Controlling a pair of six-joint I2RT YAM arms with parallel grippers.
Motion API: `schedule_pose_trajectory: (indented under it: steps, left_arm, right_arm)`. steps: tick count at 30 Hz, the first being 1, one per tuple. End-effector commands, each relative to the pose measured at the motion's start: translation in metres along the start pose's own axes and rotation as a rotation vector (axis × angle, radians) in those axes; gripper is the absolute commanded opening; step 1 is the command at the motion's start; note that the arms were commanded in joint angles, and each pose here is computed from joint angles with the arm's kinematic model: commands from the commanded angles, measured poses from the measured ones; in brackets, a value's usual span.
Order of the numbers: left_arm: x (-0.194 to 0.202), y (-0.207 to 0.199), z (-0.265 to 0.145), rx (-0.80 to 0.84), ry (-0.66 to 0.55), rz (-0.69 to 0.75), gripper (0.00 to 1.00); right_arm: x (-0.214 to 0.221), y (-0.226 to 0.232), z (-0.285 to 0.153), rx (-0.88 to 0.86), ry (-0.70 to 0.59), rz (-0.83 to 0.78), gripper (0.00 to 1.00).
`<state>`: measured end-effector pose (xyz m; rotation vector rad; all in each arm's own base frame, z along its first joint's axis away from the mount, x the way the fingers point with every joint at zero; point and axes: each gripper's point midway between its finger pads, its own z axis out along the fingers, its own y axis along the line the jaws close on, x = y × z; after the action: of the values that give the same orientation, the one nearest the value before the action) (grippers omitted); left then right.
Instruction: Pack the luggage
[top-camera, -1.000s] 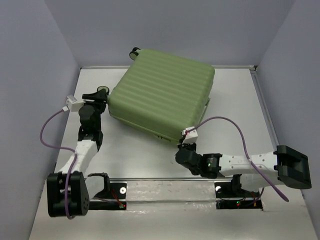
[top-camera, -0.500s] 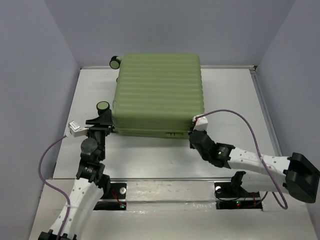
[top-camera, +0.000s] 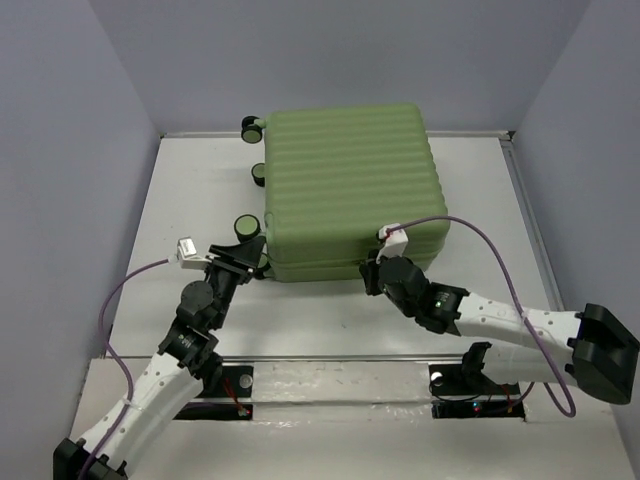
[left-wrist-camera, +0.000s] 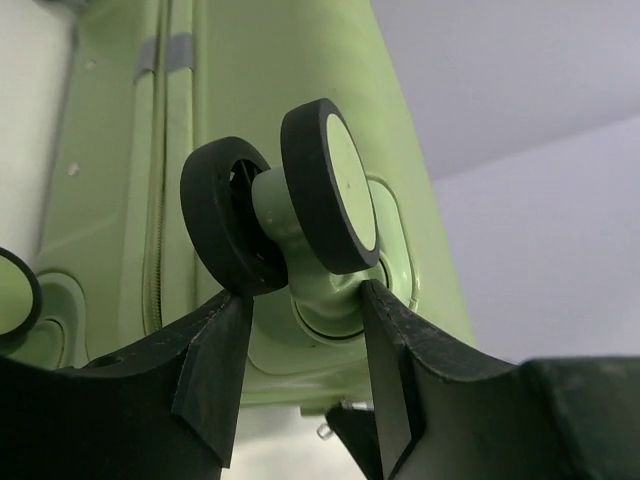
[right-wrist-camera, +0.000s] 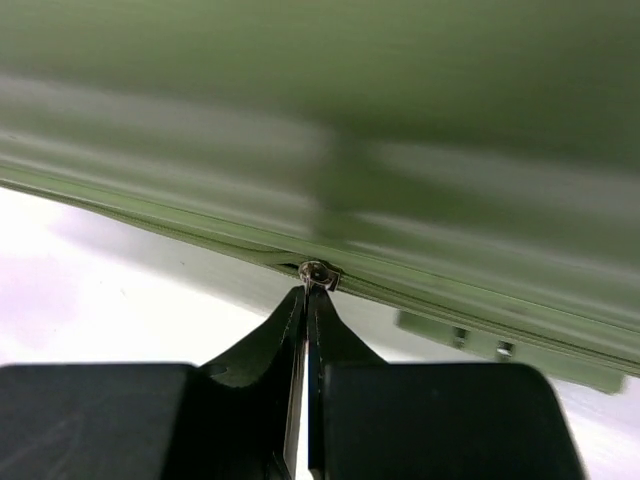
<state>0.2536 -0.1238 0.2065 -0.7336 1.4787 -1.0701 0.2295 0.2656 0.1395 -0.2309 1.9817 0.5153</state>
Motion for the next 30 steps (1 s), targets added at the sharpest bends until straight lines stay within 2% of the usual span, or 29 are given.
schedule_pose_trajectory:
  steps: [1,2,3,4,7,9,13,14,15,16,18,21,23,25,26,29,30]
  left_arm:
    - [0.073,0.001,-0.021,0.045,0.306,0.069,0.06]
    - [0.077,-0.005,-0.022,0.056,0.318,0.066,0.06]
    - [0.086,-0.017,-0.025,0.074,0.343,0.07,0.06]
    - [0.089,-0.024,-0.026,0.085,0.352,0.076,0.06]
    - [0.101,-0.038,-0.033,0.082,0.401,0.105,0.06]
    - [0.096,-0.045,-0.035,0.094,0.374,0.144,0.06]
    - [0.105,-0.049,-0.046,0.135,0.449,0.152,0.06]
    - [0.108,-0.048,-0.047,0.135,0.461,0.152,0.06]
    - [0.112,-0.047,-0.047,0.135,0.473,0.155,0.06]
    - [0.117,-0.042,-0.046,0.122,0.485,0.163,0.06]
    - [0.118,-0.045,-0.044,0.124,0.485,0.163,0.06]
    - [0.104,-0.056,-0.041,0.124,0.435,0.183,0.06]
    - [0.073,-0.065,-0.041,0.083,0.34,0.208,0.06]
    - [0.038,-0.073,-0.045,0.034,0.257,0.269,0.16]
    - [0.03,-0.074,-0.047,0.013,0.246,0.291,0.3]
    - [0.008,-0.079,-0.055,-0.057,0.244,0.384,0.5]
    - [0.006,-0.079,-0.057,-0.076,0.262,0.432,0.62]
  right_arm:
    - [-0.071,0.096,-0.011,-0.39,-0.133,0.112,0.07]
    - [-0.047,0.103,0.01,-0.395,-0.07,0.102,0.07]
    - [-0.046,0.134,0.008,-0.478,-0.076,0.122,0.07]
    - [-0.043,0.138,0.019,-0.47,-0.075,0.125,0.07]
    - [-0.011,0.193,0.025,-0.549,-0.048,0.054,0.07]
    - [-0.014,0.21,0.019,-0.582,-0.077,0.025,0.07]
    - [-0.006,0.17,0.011,-0.498,-0.09,0.008,0.07]
    - [-0.02,0.169,0.007,-0.5,-0.116,0.034,0.07]
    - [-0.006,0.151,0.006,-0.476,-0.09,0.03,0.07]
    - [-0.017,0.141,-0.001,-0.465,-0.121,0.061,0.07]
    - [-0.008,0.124,-0.005,-0.441,-0.11,0.059,0.07]
    - [-0.012,0.116,-0.016,-0.441,-0.124,0.077,0.07]
    - [-0.007,0.111,-0.018,-0.433,-0.108,0.068,0.07]
    - [-0.003,0.109,-0.02,-0.439,-0.096,0.069,0.07]
    - [-0.002,0.109,-0.02,-0.441,-0.092,0.07,0.07]
    - [0.005,0.108,-0.02,-0.439,-0.071,0.079,0.07]
    - [0.007,0.107,-0.02,-0.439,-0.066,0.084,0.07]
